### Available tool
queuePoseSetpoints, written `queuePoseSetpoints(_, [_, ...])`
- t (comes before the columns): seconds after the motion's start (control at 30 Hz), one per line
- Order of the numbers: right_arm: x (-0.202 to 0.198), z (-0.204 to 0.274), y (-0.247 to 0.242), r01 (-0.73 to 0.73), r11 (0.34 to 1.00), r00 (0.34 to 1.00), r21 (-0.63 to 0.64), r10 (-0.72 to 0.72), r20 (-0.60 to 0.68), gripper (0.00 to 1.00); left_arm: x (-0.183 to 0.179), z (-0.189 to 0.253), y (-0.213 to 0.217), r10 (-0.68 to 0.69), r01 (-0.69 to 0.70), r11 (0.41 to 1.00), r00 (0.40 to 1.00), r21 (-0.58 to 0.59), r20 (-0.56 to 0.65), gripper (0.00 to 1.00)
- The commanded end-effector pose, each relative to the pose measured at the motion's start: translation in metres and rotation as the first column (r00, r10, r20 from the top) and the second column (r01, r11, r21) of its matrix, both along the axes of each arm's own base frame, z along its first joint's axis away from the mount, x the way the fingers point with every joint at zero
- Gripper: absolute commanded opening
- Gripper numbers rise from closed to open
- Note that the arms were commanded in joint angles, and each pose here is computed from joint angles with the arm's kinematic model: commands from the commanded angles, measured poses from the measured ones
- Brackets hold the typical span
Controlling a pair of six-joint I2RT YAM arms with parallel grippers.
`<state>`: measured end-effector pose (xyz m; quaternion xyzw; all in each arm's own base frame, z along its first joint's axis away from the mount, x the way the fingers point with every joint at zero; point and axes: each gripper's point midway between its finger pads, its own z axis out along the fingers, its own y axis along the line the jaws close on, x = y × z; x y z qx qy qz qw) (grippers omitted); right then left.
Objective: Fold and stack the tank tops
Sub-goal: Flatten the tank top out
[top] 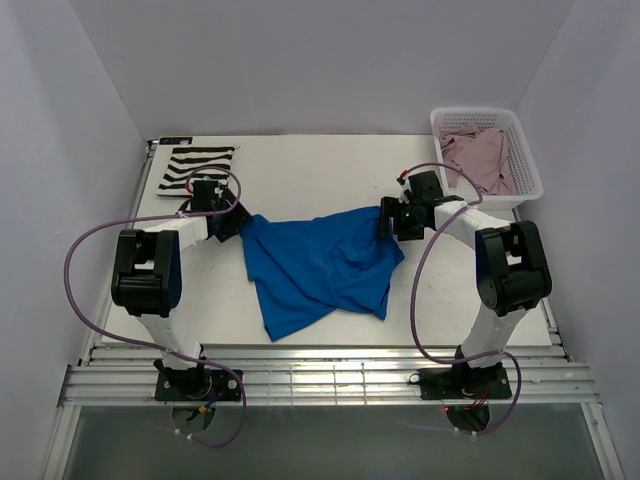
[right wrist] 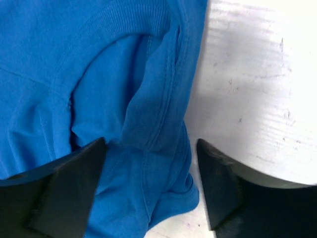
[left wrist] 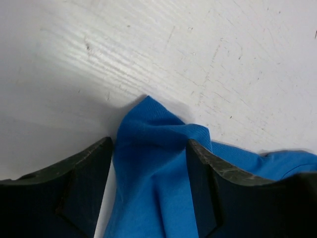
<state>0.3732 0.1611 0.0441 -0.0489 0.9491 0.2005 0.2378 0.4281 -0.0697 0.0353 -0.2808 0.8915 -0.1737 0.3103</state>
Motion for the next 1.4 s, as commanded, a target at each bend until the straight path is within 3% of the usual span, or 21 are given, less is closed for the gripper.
queuePoseSetpoints(0.0, [0.026,0.014,0.006,0.03,0.999,0.997,0.015,-0.031,0.075,0.75,0.006,-0.011,-0.008,-0.024,0.024,0.999,1.0,-0.043,-0.016,0.7])
queuePoseSetpoints(0.07, [0.027,0.01,0.004,0.036,0.999,0.997,0.004,-0.036,0.065,0.62,0.007,-0.015,-0.01,-0.03,0.029,0.998,0.999,-0.047,-0.028,0.54])
queuePoseSetpoints(0.1, [0.03,0.012,0.004,0.039,0.999,0.997,0.001,-0.039,0.073,0.45,0.008,-0.015,-0.009,-0.029,0.027,0.999,0.999,-0.047,-0.026,0.38])
queuePoseSetpoints(0.17, [0.032,0.013,0.005,0.035,0.999,0.997,0.004,-0.036,0.074,0.29,0.011,-0.012,-0.01,-0.034,0.034,0.998,0.999,-0.046,-0.018,0.19])
queuePoseSetpoints(0.2, [0.032,0.016,0.008,0.029,1.0,0.996,0.012,-0.03,0.079,0.17,0.012,-0.008,-0.01,-0.038,0.037,0.998,0.999,-0.045,-0.007,0.04])
queuePoseSetpoints(0.23, [0.034,0.019,0.008,0.029,0.999,0.996,0.017,-0.03,0.086,0.11,0.012,-0.005,-0.009,-0.035,0.035,0.998,0.999,-0.042,-0.006,0.0])
queuePoseSetpoints(0.5, [0.044,0.093,-0.002,0.037,0.999,0.968,-0.004,-0.035,0.249,0.08,0.016,0.074,-0.004,-0.047,0.048,0.999,0.987,0.001,0.151,0.0])
queuePoseSetpoints(0.73, [0.03,0.206,-0.025,0.019,1.0,0.897,-0.001,-0.017,0.441,0.08,-0.006,0.203,0.009,-0.026,0.005,0.999,0.907,0.052,0.421,0.0])
queuePoseSetpoints(0.77, [0.021,0.228,-0.027,0.011,1.0,0.877,0.005,-0.012,0.479,0.08,-0.014,0.237,0.011,-0.021,-0.006,0.999,0.87,0.053,0.492,0.0])
queuePoseSetpoints(0.93, [-0.009,0.329,-0.035,-0.042,0.999,0.728,0.015,0.02,0.685,0.08,-0.049,0.323,0.012,-0.039,0.001,0.998,0.753,0.059,0.657,0.0])
queuePoseSetpoints(1.07, [-0.054,0.409,-0.041,-0.081,0.997,0.564,0.021,0.028,0.825,0.08,-0.085,0.389,0.008,-0.066,0.027,0.998,0.632,0.063,0.772,0.0])
queuePoseSetpoints(1.2, [-0.104,0.469,-0.041,-0.154,0.988,0.406,0.013,0.052,0.912,0.08,-0.131,0.453,0.014,-0.061,-0.001,0.997,0.498,0.071,0.865,0.0])
queuePoseSetpoints(1.23, [-0.117,0.483,-0.038,-0.186,0.982,0.354,0.011,0.056,0.934,0.08,-0.153,0.476,0.012,-0.064,0.01,0.998,0.427,0.066,0.902,0.0])
queuePoseSetpoints(1.27, [-0.136,0.494,-0.036,-0.223,0.975,0.306,0.017,0.054,0.95,0.08,-0.161,0.484,0.01,-0.07,0.02,0.997,0.398,0.068,0.915,0.0])
queuePoseSetpoints(1.3, [-0.144,0.501,-0.034,-0.245,0.97,0.27,0.003,0.065,0.961,0.08,-0.165,0.49,0.011,-0.072,0.016,0.997,0.379,0.071,0.923,0.0])
queuePoseSetpoints(1.37, [-0.148,0.522,-0.051,-0.153,0.988,0.251,0.02,0.019,0.968,0.08,-0.166,0.502,0.024,-0.04,-0.054,0.996,0.4,0.067,0.916,0.0])
